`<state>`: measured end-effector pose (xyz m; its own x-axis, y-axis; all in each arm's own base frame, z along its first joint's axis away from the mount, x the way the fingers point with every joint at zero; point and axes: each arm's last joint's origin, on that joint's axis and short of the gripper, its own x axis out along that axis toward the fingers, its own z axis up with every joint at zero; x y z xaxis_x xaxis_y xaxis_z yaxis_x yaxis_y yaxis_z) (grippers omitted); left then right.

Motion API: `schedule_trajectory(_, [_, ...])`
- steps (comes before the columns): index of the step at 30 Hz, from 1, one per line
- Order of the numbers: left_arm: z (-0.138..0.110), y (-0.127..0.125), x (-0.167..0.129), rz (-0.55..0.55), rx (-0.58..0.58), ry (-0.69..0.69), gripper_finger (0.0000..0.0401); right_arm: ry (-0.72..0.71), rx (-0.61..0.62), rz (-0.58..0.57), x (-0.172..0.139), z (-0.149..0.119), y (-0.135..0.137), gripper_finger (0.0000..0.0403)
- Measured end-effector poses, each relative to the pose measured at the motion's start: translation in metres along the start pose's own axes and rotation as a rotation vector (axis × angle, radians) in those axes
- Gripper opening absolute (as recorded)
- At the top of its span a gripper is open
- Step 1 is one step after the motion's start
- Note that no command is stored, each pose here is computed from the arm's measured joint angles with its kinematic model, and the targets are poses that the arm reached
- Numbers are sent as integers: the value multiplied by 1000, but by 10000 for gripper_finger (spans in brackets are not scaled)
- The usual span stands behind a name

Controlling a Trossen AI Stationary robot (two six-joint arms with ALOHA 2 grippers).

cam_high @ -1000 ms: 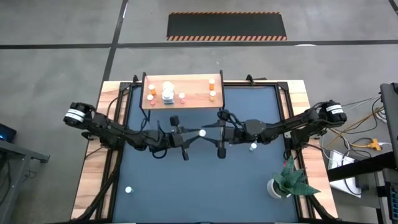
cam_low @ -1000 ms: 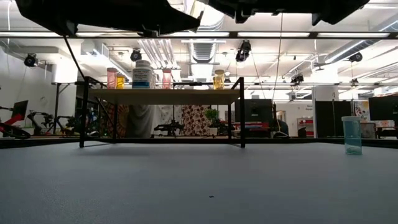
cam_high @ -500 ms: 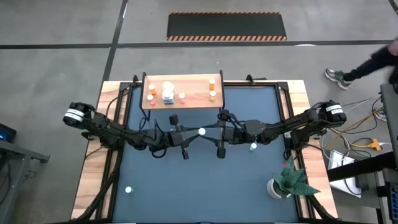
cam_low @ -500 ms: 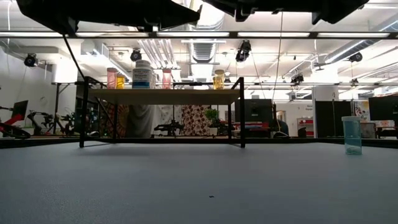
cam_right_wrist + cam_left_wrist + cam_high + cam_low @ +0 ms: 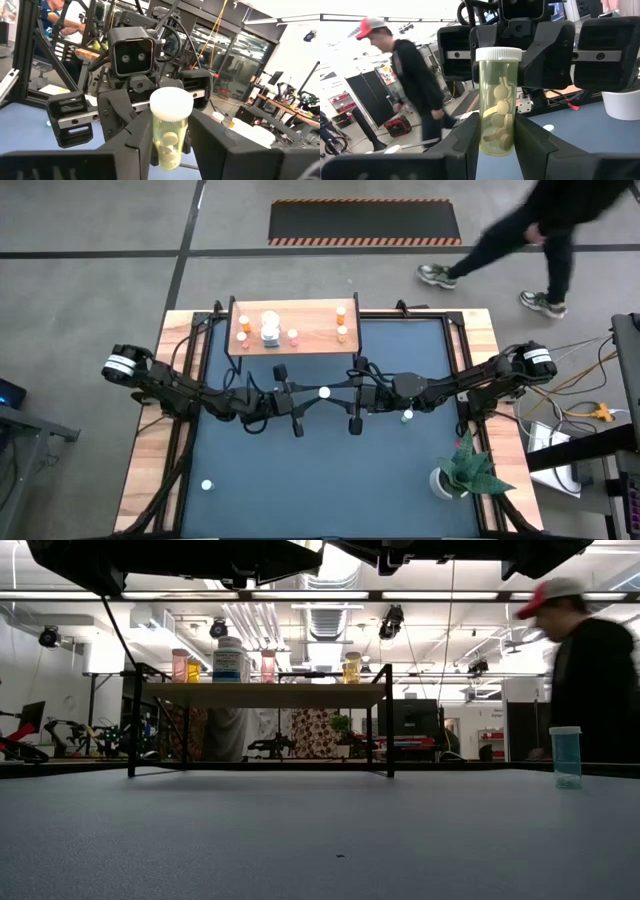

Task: Pick and place medicine bottles onto shelf by color
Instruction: Put the green pill bottle on the shelf

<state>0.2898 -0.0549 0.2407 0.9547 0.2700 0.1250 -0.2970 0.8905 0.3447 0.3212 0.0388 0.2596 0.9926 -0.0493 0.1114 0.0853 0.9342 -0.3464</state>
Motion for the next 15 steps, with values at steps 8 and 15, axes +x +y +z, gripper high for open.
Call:
schedule_trajectory(8, [0,0,0,-2,1,2,86,1,0,1,0,0,0,101])
schedule_trajectory(15, [-2,-1,-1,-6,4,8,108,4,2,2,0,-1,0,98])
